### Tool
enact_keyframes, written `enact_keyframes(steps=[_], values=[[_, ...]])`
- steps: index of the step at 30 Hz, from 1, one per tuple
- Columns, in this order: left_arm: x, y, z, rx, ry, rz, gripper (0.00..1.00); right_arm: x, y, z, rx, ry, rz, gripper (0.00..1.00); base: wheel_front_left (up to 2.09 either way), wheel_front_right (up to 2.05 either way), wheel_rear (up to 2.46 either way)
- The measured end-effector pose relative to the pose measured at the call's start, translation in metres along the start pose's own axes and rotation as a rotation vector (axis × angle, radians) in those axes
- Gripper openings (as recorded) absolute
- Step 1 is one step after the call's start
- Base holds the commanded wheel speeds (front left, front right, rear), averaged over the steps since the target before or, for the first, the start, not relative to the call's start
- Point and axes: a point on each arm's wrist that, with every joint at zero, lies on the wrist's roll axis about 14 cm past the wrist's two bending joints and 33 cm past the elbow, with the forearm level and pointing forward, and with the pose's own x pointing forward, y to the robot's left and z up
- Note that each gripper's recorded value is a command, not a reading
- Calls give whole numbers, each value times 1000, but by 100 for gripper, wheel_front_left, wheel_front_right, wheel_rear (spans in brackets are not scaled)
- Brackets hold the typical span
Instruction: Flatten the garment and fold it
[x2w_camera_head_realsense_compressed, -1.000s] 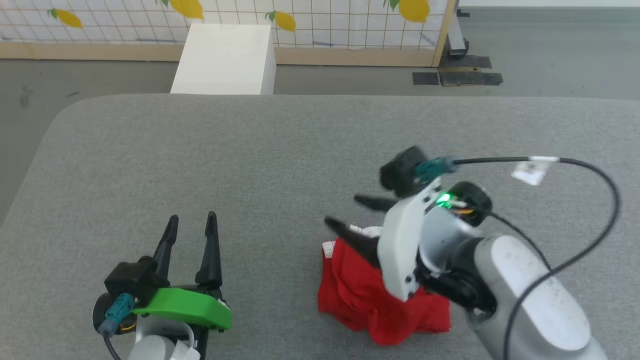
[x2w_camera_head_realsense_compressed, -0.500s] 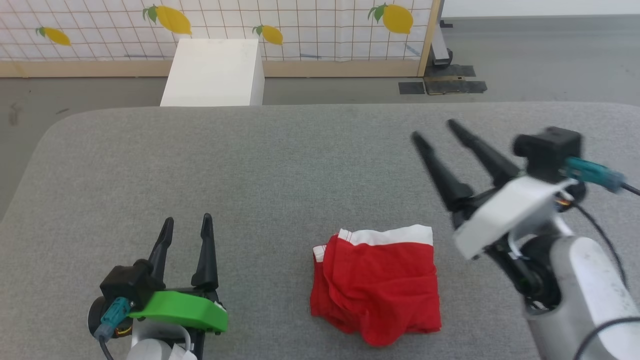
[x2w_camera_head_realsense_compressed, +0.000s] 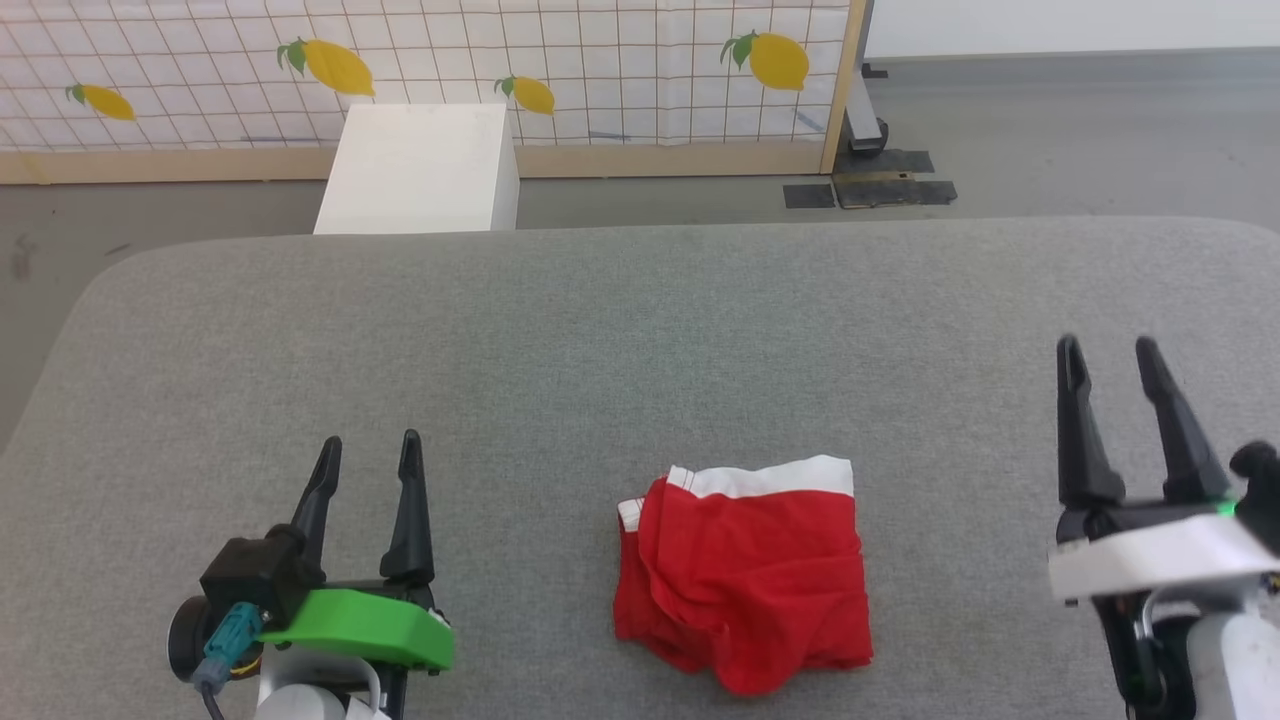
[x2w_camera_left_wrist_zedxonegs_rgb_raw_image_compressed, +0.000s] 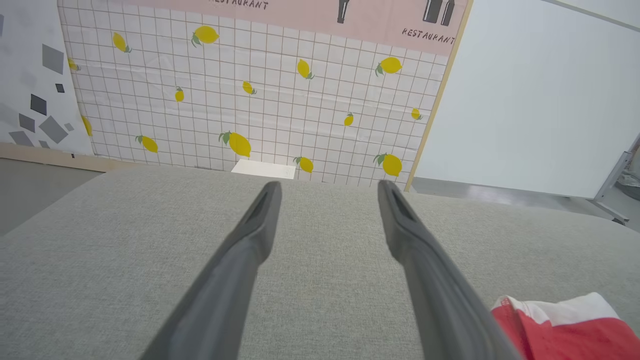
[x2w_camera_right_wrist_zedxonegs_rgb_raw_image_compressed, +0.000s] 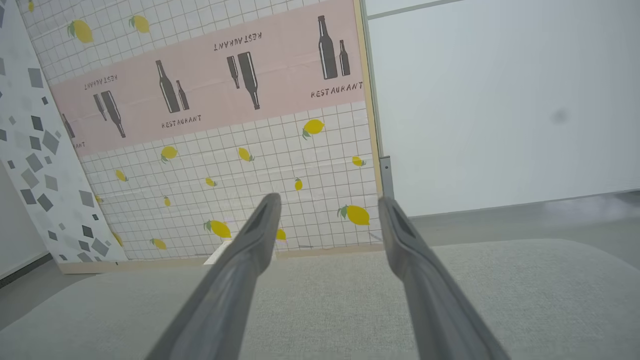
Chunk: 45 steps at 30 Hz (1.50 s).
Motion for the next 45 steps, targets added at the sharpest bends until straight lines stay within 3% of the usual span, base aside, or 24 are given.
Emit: enact_keyframes(steps=[9, 18, 22, 34, 45], values=[[-4, -1, 1, 21, 1, -1, 100, -32, -11, -31, 7, 95, -56, 100, 0, 0, 0], [-5, 0, -1, 23, 5, 2, 100, -29, -8, -39, -1, 167, -44, 100, 0, 0, 0], [-5, 1, -3, 23, 12, 4, 100, -19, 12, -54, -32, 317, 43, 100, 0, 0, 0], [-6, 6, -16, 18, 51, 22, 100, -39, 60, -139, -163, 1004, 230, 100, 0, 0, 0], [-9, 23, -30, 19, 94, 73, 100, -66, 75, -193, -257, 1284, 295, 100, 0, 0, 0]])
